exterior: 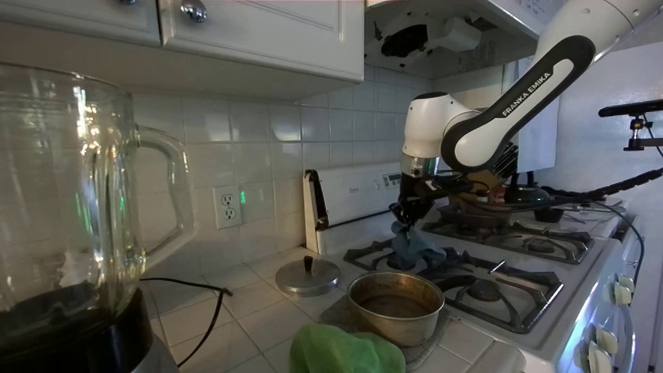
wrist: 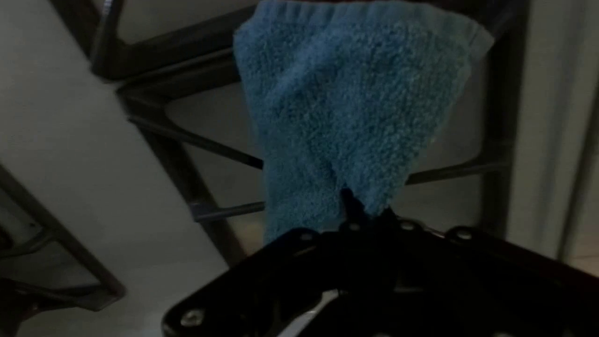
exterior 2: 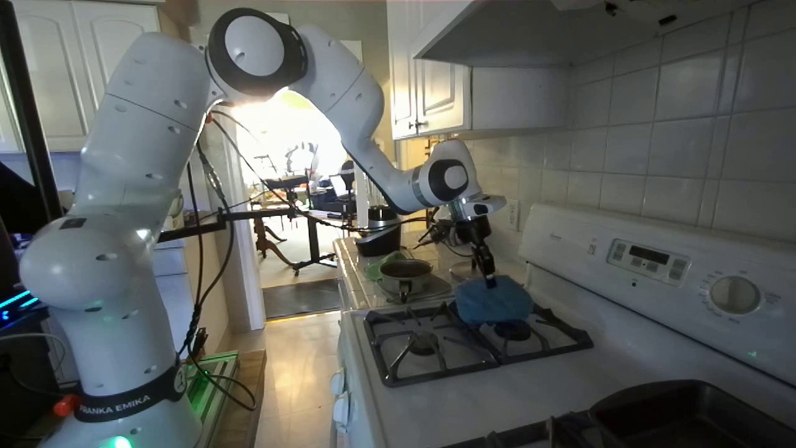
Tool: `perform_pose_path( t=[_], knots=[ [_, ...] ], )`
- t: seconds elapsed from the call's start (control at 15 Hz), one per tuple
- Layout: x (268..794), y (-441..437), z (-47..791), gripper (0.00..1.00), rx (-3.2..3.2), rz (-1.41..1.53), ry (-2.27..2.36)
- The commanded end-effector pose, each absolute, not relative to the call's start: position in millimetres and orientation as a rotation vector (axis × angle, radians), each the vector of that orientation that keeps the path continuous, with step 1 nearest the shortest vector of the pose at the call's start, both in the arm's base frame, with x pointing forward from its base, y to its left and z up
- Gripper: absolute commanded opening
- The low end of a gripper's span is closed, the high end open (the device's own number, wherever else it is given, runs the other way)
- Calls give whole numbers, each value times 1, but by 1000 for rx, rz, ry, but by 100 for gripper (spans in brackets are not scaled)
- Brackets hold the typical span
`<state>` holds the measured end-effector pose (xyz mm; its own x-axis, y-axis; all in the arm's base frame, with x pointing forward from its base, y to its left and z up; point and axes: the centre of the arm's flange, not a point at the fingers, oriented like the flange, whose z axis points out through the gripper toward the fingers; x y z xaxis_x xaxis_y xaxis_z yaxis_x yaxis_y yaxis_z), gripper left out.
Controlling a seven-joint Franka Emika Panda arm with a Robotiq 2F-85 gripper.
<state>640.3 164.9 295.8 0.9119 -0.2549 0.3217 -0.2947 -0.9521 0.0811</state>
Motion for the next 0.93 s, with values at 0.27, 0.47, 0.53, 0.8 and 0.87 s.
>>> perform_pose_path(
  t=[0.27, 0.47, 0.53, 0.8, 0.87],
  knots=[
    [642, 152, 299, 2, 2923, 432, -453],
    [643, 130, 295, 2, 2795, 380, -479],
    [643, 129, 293, 2, 2776, 366, -474],
    [644, 152, 294, 2, 3006, 414, -400],
    [645, 161, 296, 2, 3052, 437, -381]
  ],
)
